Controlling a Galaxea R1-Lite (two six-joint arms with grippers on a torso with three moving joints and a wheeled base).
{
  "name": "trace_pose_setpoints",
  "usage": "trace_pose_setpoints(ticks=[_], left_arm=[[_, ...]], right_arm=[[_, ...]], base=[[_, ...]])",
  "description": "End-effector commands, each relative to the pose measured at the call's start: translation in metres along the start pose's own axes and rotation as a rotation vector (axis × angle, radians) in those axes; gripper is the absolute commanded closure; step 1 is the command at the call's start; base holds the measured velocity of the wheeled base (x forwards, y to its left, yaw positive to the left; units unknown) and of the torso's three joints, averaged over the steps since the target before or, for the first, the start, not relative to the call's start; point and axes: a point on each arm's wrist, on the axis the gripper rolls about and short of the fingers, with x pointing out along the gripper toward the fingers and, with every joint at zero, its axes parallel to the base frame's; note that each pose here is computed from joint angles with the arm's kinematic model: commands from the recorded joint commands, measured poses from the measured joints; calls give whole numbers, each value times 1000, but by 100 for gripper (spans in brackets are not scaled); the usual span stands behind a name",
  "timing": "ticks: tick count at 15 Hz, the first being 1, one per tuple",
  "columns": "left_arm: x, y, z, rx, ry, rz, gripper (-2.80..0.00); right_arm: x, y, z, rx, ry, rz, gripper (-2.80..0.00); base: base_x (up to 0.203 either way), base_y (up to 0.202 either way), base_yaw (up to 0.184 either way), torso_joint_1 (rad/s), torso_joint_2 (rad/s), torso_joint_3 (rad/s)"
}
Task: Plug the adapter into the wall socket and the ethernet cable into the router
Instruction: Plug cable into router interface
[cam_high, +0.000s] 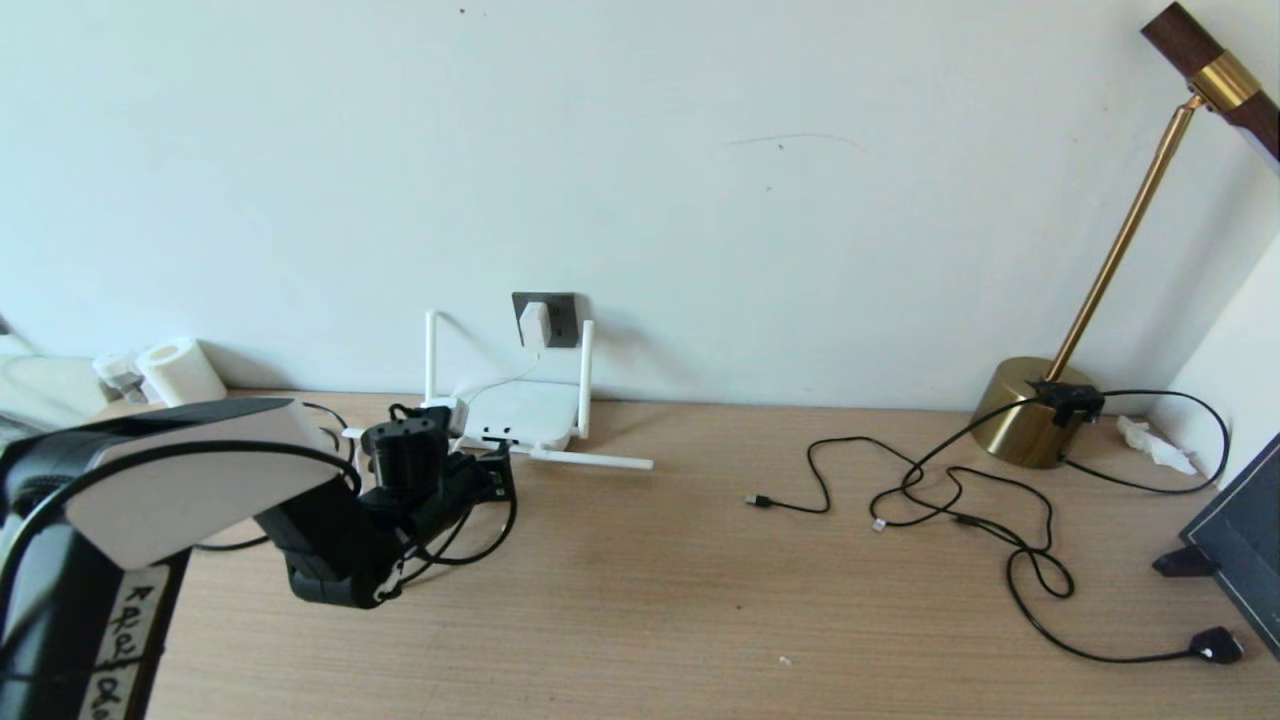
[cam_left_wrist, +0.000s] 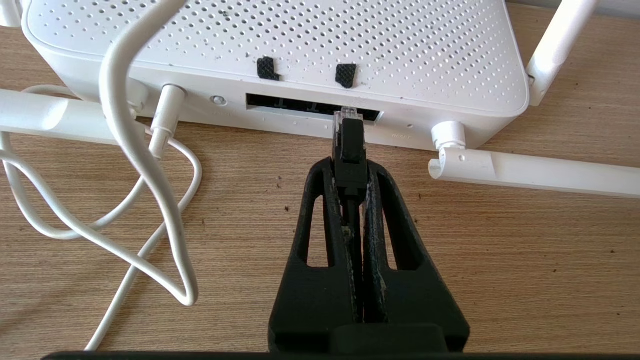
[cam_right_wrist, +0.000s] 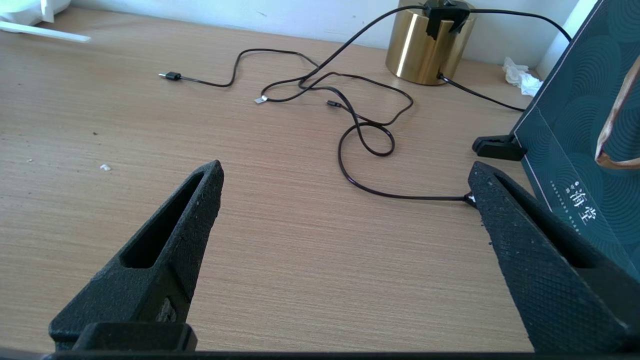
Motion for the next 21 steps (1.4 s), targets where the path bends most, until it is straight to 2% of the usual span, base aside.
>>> trace_pose_setpoints(ticks=[1,21], left_arm=[[1,0,1,-1,-8,0,0],[2,3,3,-2,-16,3,0]], right_arm=[[0,0,0,-1,1,1,-280],[0,0,0,-1,1,1,-280]], base=[[0,0,0,0,0,0],[0,0,0,0,0,0]])
